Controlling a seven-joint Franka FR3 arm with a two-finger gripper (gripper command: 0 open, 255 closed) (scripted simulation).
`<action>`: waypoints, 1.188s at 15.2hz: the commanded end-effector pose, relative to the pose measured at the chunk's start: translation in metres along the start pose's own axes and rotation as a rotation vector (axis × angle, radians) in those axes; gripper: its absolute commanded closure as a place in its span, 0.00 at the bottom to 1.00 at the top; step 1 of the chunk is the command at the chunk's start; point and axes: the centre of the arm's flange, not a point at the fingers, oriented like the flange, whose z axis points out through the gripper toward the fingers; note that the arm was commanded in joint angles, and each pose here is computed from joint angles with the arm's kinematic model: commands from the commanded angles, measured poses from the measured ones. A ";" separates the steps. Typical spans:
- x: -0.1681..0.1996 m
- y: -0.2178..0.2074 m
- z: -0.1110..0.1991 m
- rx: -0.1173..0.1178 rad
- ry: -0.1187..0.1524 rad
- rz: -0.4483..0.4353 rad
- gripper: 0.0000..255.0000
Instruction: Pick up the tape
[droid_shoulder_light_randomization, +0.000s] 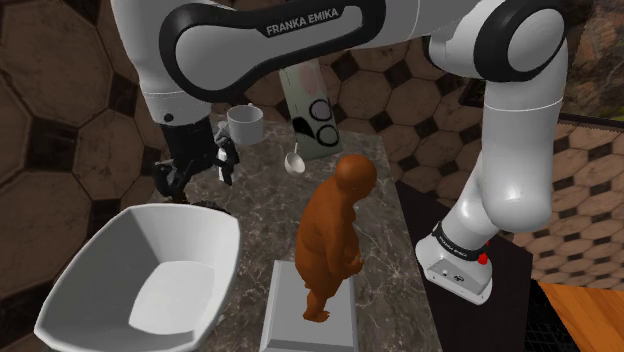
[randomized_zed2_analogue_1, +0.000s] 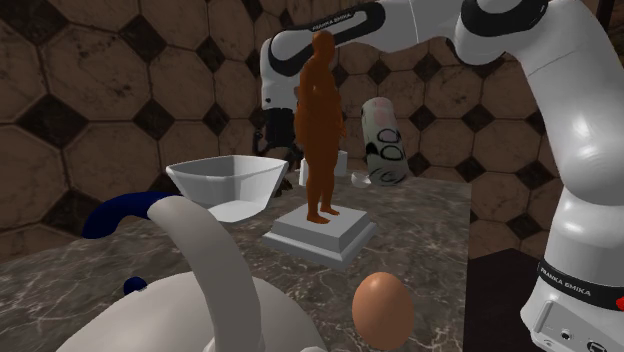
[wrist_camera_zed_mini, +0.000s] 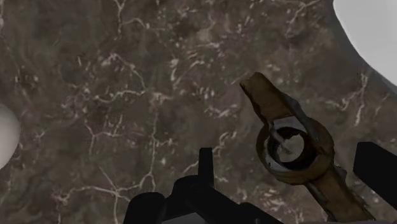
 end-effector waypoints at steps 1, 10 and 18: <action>0.014 -0.024 0.006 -0.003 -0.007 0.004 0.00; 0.024 -0.029 0.047 -0.004 -0.009 0.005 0.00; 0.024 -0.028 0.046 -0.004 -0.009 0.005 1.00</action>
